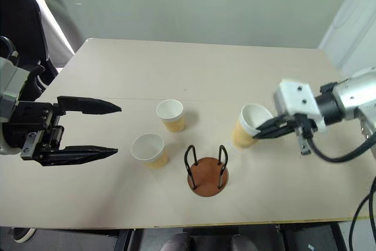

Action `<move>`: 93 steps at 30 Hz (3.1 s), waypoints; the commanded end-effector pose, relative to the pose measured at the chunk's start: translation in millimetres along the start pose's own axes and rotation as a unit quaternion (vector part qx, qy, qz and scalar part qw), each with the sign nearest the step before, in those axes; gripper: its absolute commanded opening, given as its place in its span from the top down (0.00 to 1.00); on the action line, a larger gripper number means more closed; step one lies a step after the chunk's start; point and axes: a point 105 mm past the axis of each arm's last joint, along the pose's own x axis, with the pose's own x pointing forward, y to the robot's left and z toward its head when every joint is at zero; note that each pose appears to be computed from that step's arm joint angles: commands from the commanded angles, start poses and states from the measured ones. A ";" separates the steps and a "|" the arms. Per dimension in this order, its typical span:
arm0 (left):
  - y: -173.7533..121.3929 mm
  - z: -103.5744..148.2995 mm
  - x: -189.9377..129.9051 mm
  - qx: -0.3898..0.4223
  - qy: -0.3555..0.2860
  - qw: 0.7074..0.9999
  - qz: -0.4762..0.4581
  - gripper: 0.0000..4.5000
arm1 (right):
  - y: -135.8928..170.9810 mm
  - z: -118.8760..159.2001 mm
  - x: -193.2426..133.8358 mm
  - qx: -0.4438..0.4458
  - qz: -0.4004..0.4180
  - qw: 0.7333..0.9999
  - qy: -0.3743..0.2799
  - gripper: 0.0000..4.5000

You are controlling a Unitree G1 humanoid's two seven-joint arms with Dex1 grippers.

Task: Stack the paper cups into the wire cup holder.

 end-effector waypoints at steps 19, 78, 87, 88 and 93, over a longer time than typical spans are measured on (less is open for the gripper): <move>-4.7 2.1 2.6 0.015 0.003 1.000 0.005 0.00 | 27.6 27.0 57.8 0.001 0.074 0.996 -0.056 1.00; 8.8 -98.8 52.9 0.116 0.236 0.958 -0.110 0.00 | 34.6 -9.3 -39.7 0.196 -0.078 0.954 -0.212 0.19; 10.8 -113.0 60.6 0.125 0.250 0.953 -0.117 0.53 | 34.2 -11.2 -40.5 0.198 -0.092 0.954 -0.203 0.18; 11.0 -112.6 61.3 0.125 0.249 0.953 -0.118 0.61 | 34.1 -11.6 -40.8 0.198 -0.094 0.955 -0.201 0.18; 14.3 -112.8 62.3 0.127 0.247 0.954 -0.113 0.99 | 32.8 -13.3 -41.3 0.197 -0.101 0.955 -0.197 0.18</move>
